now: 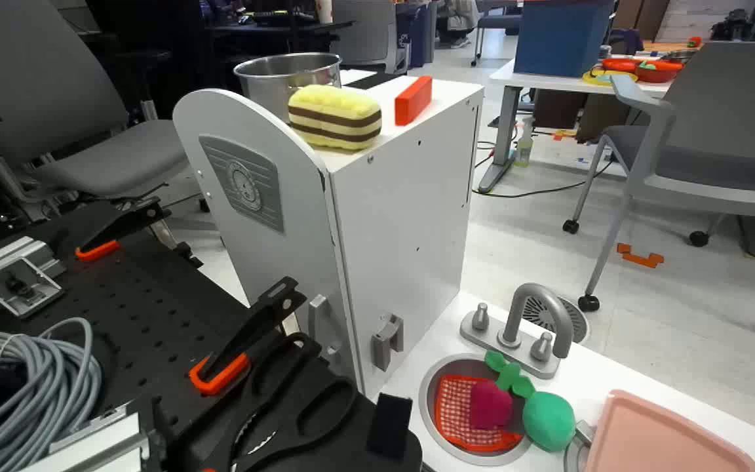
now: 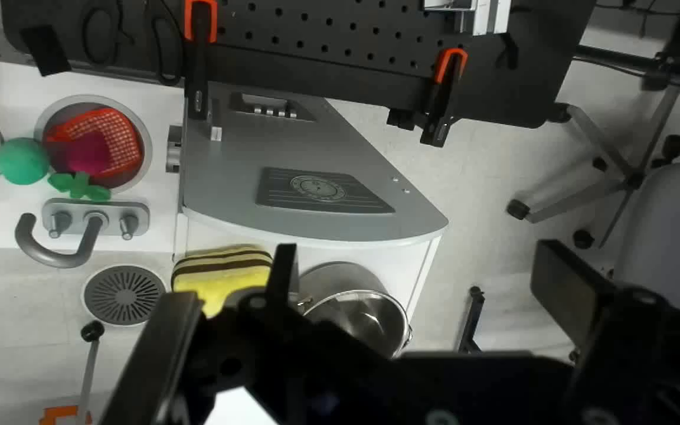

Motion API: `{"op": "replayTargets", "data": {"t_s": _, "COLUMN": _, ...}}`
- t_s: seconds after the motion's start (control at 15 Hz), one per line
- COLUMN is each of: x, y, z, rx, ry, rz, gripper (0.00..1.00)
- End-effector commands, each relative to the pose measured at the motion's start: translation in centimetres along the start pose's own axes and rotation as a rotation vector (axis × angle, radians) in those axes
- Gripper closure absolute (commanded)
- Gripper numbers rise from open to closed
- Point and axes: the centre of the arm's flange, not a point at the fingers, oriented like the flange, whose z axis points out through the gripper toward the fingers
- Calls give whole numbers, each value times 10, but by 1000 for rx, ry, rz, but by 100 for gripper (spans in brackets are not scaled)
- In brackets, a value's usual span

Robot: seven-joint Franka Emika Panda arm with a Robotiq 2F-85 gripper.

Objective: Pick up the orange object and put it in the pot

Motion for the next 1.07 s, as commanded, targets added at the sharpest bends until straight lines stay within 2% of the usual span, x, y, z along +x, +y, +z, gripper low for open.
{"op": "replayTargets", "data": {"t_s": 0.0, "x": 0, "y": 0, "z": 0, "rx": 0, "ry": 1, "rz": 0, "gripper": 0}}
{"op": "replayTargets", "data": {"t_s": 0.4, "x": 13, "y": 2, "z": -2, "rx": -16, "ry": 5, "rz": 16, "gripper": 0}}
{"op": "replayTargets", "data": {"t_s": 1.0, "x": 53, "y": 12, "z": -3, "rx": -96, "ry": 7, "rz": 80, "gripper": 0}}
